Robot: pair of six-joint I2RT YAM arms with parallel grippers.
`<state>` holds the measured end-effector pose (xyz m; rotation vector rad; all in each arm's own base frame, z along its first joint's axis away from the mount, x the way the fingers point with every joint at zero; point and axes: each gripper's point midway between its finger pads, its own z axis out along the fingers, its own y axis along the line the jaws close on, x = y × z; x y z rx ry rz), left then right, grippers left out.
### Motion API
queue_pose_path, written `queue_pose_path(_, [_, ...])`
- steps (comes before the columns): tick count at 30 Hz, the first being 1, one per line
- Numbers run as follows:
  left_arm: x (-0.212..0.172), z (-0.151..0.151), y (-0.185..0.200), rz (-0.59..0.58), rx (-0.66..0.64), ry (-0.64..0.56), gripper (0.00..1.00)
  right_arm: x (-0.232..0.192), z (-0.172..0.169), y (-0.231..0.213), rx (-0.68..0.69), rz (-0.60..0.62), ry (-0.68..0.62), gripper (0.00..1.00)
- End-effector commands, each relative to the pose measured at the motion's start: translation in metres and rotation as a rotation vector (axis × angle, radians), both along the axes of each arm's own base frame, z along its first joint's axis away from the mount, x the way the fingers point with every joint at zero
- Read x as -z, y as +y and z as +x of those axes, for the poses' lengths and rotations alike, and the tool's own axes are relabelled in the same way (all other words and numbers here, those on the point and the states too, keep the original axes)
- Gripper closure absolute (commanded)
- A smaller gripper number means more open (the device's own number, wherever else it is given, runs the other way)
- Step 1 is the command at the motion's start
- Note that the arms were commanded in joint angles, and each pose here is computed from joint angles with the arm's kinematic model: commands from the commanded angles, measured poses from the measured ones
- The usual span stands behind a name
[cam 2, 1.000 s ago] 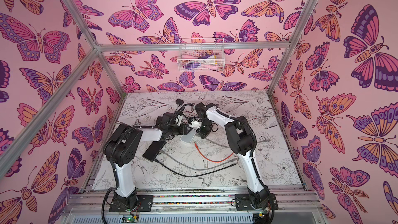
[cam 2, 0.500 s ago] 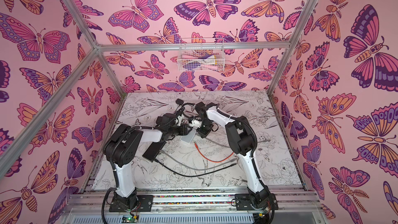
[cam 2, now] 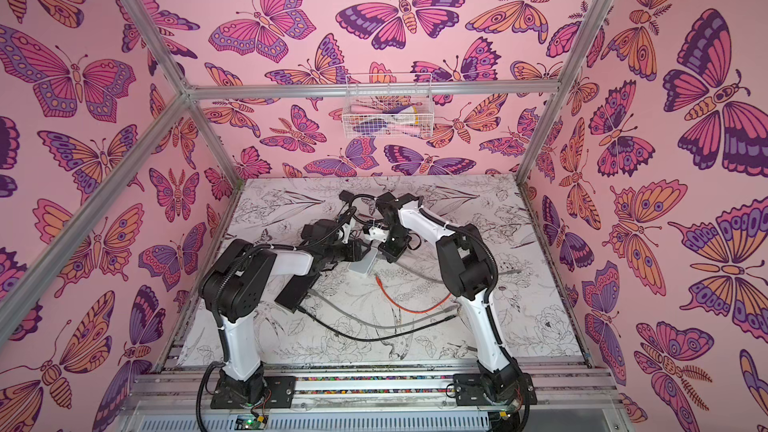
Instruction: Insert the plug into the switch port
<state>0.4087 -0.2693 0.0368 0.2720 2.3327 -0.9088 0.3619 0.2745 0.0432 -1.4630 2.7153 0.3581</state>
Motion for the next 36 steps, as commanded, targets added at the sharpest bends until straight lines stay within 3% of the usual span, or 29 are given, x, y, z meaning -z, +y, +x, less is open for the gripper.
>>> queue_pose_path(1, [0.015, -0.076, -0.049, -0.072, 0.255, 0.155, 0.48, -0.032, 0.048, 0.072, -0.053, 0.287, -0.197, 1.0])
queue_pose_path(36, [0.023, -0.105, -0.071, -0.103, 0.348, 0.15, 0.48, -0.04, 0.066, 0.113, -0.04, 0.413, -0.245, 1.0])
